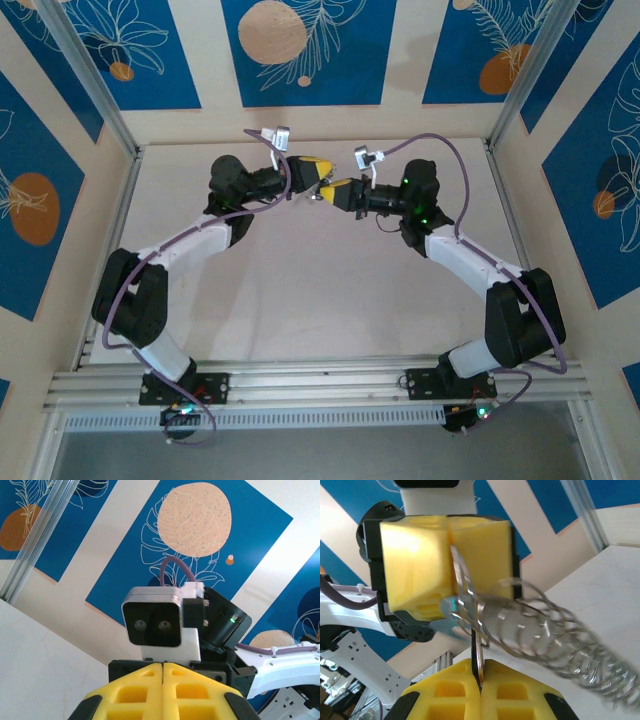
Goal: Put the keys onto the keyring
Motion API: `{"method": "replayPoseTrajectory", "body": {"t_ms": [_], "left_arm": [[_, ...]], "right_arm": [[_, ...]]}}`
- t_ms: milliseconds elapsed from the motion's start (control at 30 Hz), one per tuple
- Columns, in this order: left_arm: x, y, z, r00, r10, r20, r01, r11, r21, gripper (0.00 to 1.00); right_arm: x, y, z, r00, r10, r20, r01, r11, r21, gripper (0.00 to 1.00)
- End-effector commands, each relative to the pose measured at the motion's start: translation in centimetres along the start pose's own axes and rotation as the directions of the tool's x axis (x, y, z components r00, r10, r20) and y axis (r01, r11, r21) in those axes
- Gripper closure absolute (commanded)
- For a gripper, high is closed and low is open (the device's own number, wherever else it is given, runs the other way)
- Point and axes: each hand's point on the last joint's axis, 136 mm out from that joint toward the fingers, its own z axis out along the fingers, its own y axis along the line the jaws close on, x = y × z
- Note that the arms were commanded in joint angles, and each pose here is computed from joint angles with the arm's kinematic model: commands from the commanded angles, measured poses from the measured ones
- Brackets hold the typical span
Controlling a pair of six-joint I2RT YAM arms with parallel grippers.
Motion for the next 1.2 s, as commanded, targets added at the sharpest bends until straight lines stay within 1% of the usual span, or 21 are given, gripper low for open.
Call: {"method": "replayPoseTrajectory", "body": {"t_ms": [0, 200, 333, 500, 600, 667, 867, 1000, 1167], "left_arm": [[-2.8, -4.2, 0.2, 0.989, 0.117, 0.089, -0.125, 0.988, 0.089, 1.0], [-2.6, -4.0, 0.2, 0.99, 0.115, 0.086, -0.122, 0.989, 0.085, 1.0], [-2.5, -3.7, 0.2, 0.99, 0.109, 0.087, -0.116, 0.99, 0.081, 1.0], [-2.5, -3.5, 0.3, 0.99, 0.109, 0.088, -0.115, 0.99, 0.076, 1.0], [-2.4, -3.2, 0.3, 0.99, 0.106, 0.09, -0.112, 0.991, 0.071, 1.0], [-2.4, -3.2, 0.3, 0.99, 0.106, 0.09, -0.112, 0.991, 0.071, 1.0], [-2.4, -3.0, 0.4, 0.99, 0.102, 0.093, -0.109, 0.991, 0.072, 1.0], [-2.4, -2.9, 0.4, 0.99, 0.097, 0.099, -0.104, 0.991, 0.078, 1.0], [-2.1, -2.8, 0.4, 0.991, 0.087, 0.099, -0.095, 0.992, 0.081, 1.0]], "right_arm": [[2.4, 0.1, 2.1, 0.995, 0.029, -0.096, -0.029, 1.0, 0.01, 1.0], [1.5, -1.5, -0.1, 0.997, 0.066, -0.04, -0.064, 0.997, 0.043, 1.0], [1.4, -1.7, -0.8, 0.997, 0.074, -0.03, -0.072, 0.996, 0.057, 0.99], [1.3, -1.7, -1.7, 0.997, 0.076, -0.02, -0.074, 0.995, 0.074, 0.84], [1.5, -1.8, -2.6, 0.997, 0.077, -0.011, -0.075, 0.993, 0.091, 0.8], [1.6, -1.8, -3.2, 0.997, 0.081, -0.006, -0.08, 0.992, 0.099, 0.79], [2.5, -2.3, -6.0, 0.995, 0.094, 0.026, -0.097, 0.983, 0.155, 0.68], [1.4, -2.4, -7.8, 0.993, 0.08, 0.085, -0.095, 0.977, 0.19, 0.68], [-2.0, -1.1, -7.9, 0.989, 0.021, 0.145, -0.049, 0.98, 0.194, 0.68]]}}
